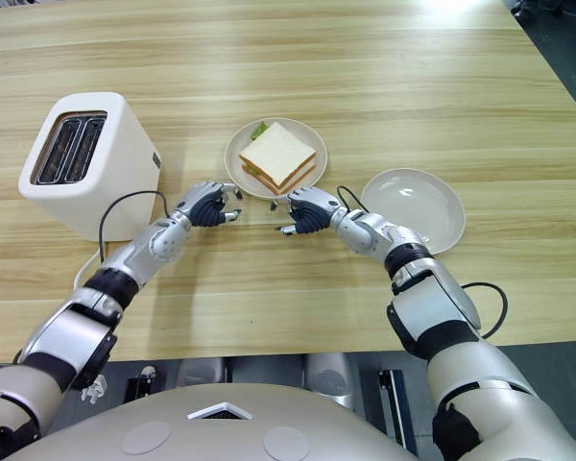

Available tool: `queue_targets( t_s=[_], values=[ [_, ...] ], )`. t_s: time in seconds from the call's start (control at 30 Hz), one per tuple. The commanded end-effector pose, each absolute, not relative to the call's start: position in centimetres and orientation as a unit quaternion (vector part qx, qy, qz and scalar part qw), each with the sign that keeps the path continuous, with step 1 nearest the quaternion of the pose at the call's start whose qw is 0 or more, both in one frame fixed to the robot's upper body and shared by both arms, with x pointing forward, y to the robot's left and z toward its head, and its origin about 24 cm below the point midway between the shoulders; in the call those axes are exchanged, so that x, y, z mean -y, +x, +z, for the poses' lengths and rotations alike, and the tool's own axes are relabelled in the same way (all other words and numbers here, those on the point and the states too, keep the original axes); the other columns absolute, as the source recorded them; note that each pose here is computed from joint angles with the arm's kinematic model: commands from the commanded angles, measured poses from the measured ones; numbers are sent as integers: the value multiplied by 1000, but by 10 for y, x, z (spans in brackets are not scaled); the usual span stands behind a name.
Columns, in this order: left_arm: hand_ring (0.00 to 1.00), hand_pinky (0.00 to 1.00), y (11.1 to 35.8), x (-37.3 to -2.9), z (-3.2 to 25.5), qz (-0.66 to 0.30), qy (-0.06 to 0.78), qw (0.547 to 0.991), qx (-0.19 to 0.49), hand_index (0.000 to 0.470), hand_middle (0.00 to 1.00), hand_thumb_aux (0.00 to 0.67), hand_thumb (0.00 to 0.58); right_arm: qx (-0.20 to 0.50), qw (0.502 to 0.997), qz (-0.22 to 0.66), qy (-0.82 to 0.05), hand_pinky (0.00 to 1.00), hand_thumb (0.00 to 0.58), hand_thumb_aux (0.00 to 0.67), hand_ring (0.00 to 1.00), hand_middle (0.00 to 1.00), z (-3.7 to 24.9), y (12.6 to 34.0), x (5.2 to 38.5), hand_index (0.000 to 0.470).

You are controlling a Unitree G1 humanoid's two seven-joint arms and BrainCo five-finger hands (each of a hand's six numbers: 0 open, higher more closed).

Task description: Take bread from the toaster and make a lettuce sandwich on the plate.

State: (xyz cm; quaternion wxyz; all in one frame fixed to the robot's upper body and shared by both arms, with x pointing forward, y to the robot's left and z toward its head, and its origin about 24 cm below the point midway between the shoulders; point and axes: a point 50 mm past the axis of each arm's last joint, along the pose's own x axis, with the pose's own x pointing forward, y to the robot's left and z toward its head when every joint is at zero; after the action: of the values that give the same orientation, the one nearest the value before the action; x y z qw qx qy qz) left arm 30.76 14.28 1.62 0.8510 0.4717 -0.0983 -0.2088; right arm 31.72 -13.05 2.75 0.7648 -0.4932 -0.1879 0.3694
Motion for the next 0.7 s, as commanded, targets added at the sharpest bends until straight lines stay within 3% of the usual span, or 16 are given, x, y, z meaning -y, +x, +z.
queue_targets(
  t_s=[0.03, 0.2, 0.33, 0.7],
  values=[
    [0, 0, 295, -144, 44, -152, 380, 900, 151, 0, 0, 0, 0, 287, 809, 317, -402, 0, 0, 0, 0, 0, 52, 309, 127, 0],
    [0, 0, 269, -135, 64, -124, 212, 952, 181, 0, 0, 0, 0, 351, 872, 245, -238, 0, 0, 0, 0, 0, 70, 293, 114, 0],
    [0, 0, 251, -129, 69, -136, 118, 964, 196, 0, 0, 0, 0, 289, 936, 189, -61, 0, 0, 0, 0, 0, 64, 290, 109, 0],
    [0, 0, 251, -137, 72, -108, 95, 967, 209, 0, 0, 0, 0, 269, 940, 209, -7, 0, 0, 0, 0, 0, 65, 290, 124, 0]
  ],
)
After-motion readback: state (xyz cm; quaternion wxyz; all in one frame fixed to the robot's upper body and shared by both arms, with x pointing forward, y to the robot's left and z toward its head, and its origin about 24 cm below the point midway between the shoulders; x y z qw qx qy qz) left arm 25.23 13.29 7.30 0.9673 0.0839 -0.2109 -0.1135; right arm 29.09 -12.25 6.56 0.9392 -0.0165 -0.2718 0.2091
